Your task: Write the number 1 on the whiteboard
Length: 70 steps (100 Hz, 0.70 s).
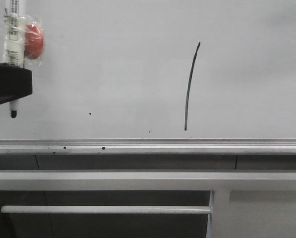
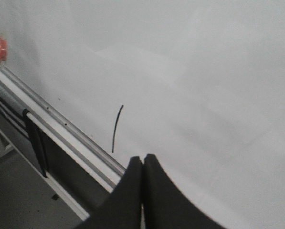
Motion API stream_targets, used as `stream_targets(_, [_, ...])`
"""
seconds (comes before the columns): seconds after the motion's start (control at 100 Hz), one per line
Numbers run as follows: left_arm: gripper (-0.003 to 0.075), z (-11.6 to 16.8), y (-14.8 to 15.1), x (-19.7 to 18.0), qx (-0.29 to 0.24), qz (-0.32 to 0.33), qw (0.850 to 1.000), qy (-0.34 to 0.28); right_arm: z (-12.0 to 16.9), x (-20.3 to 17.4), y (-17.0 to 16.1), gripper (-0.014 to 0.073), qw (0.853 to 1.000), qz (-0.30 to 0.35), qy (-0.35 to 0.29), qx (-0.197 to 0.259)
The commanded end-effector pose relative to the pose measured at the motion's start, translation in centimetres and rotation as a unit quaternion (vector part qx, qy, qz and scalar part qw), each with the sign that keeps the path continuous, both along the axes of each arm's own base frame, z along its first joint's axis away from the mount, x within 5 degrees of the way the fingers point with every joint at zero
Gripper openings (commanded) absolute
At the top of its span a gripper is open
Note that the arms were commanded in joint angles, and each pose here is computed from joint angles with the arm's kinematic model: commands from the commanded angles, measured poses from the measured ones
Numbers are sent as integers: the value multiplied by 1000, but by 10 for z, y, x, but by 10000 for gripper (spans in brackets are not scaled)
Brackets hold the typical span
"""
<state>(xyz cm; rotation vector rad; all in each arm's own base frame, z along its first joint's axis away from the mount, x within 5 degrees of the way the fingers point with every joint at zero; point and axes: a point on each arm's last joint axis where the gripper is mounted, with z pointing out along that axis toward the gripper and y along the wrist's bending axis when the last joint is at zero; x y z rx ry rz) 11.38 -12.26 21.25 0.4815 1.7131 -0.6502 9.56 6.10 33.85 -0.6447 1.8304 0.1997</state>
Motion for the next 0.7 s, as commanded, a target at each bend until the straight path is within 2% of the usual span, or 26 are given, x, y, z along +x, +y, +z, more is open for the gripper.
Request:
stream_targets(0.0, [-20, 7, -4, 6, -18, 12, 999, -31, 7, -4, -6, -60, 998, -4, -52, 26])
stream_targets(0.07, [-20, 3, -11, 6, -13, 5, 999, -35, 0, -8, -12, -60, 998, -12, -55, 34])
stream_targets(0.16, [-20, 3, -20, 4, -37, -2, 998, -56, -9, -13, -17, -60, 998, -13, -54, 40])
stream_targets(0.26, [-20, -3, -27, 4, -65, 31, 996, -57, -17, -16, -21, -60, 998, -16, -51, 37])
stream_targets(0.35, [-20, -12, -34, 1, -64, 47, 995, -56, -20, -16, -22, -60, 998, -18, -47, 33])
stream_targets(0.5, [-20, -20, -44, -5, -75, 62, 991, -91, -25, -15, -21, -60, 998, -17, -46, 24])
stream_targets(0.58, [-20, -27, -45, -5, -89, 85, 989, -77, -25, -15, -21, -61, 999, -18, -46, 24])
stream_targets(0.69, [-20, -35, -47, -3, -83, 91, 990, -63, -25, -15, -21, -63, 998, -18, -49, 20])
